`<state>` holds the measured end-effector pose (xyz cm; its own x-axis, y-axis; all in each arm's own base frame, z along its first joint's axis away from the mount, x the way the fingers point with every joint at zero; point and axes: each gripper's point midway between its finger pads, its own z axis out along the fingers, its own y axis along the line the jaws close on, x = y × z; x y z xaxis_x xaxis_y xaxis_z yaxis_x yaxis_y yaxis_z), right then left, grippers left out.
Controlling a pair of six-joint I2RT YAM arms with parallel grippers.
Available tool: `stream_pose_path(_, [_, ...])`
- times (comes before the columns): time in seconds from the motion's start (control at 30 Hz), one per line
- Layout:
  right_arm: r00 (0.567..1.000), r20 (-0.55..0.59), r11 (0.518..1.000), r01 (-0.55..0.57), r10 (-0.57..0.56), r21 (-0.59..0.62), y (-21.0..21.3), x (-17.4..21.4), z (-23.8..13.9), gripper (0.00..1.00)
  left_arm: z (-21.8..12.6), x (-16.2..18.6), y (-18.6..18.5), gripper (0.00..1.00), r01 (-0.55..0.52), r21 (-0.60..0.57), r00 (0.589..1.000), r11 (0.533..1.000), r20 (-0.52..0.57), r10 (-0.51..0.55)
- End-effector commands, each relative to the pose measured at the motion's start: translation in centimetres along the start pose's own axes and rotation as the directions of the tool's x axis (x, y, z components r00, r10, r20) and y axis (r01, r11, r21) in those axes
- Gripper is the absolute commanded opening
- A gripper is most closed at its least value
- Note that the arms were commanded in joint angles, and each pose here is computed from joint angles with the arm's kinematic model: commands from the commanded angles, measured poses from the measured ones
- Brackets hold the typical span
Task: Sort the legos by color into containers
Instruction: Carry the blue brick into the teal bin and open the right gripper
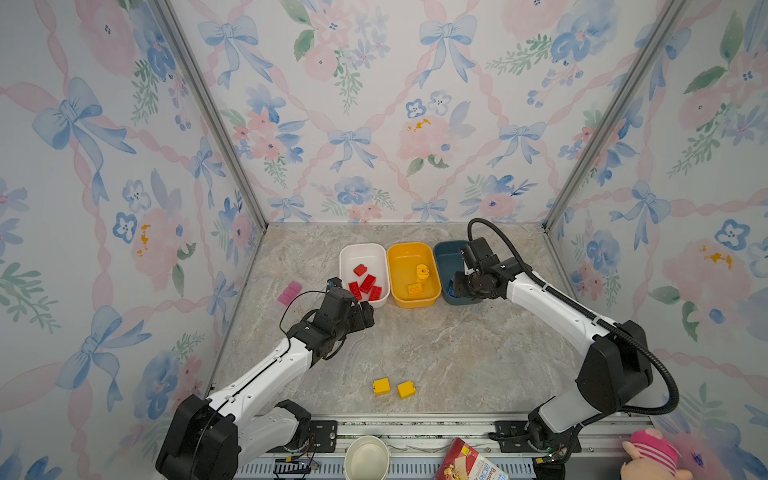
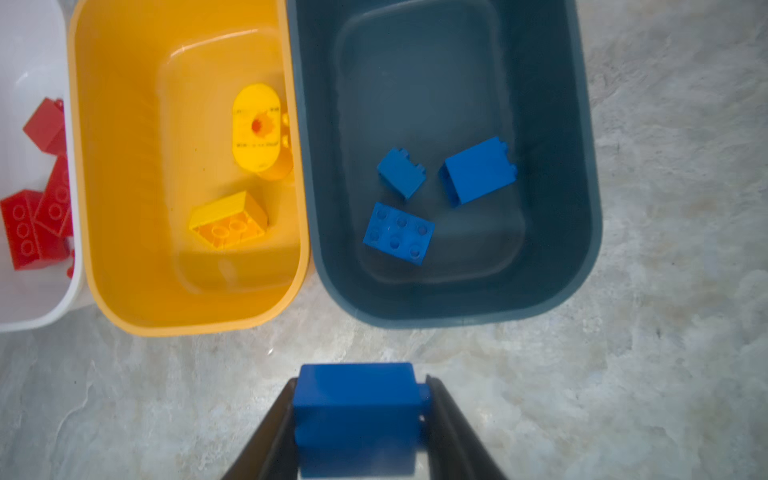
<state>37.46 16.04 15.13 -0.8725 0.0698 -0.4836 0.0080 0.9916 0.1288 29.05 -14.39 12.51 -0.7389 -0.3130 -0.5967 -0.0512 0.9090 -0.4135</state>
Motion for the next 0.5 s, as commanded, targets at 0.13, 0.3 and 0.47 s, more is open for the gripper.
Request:
stream_pose_path(0.13, [1.000, 0.004, 1.000, -0.003, 0.003, 0.004, -0.8, -4.8, 4.8, 0.37, 0.1, -0.3, -0.9, 0.91, 0.011, 0.016, 1.000, 1.000, 0.001, -0.011])
stream_pose_path(0.3, [0.999, 0.000, 0.999, -0.035, 0.035, 0.032, -2.0, -7.3, 7.9, 0.37, 0.1, 0.0, -1.0, 0.92, 0.011, 0.016, 1.000, 1.000, -0.005, -0.011])
stream_pose_path(0.47, [0.998, -0.024, 0.997, -0.053, 0.054, 0.051, -2.7, -8.4, 10.4, 0.37, 0.2, 0.5, -1.1, 0.92, 0.007, 0.021, 1.000, 1.000, -0.020, -0.007])
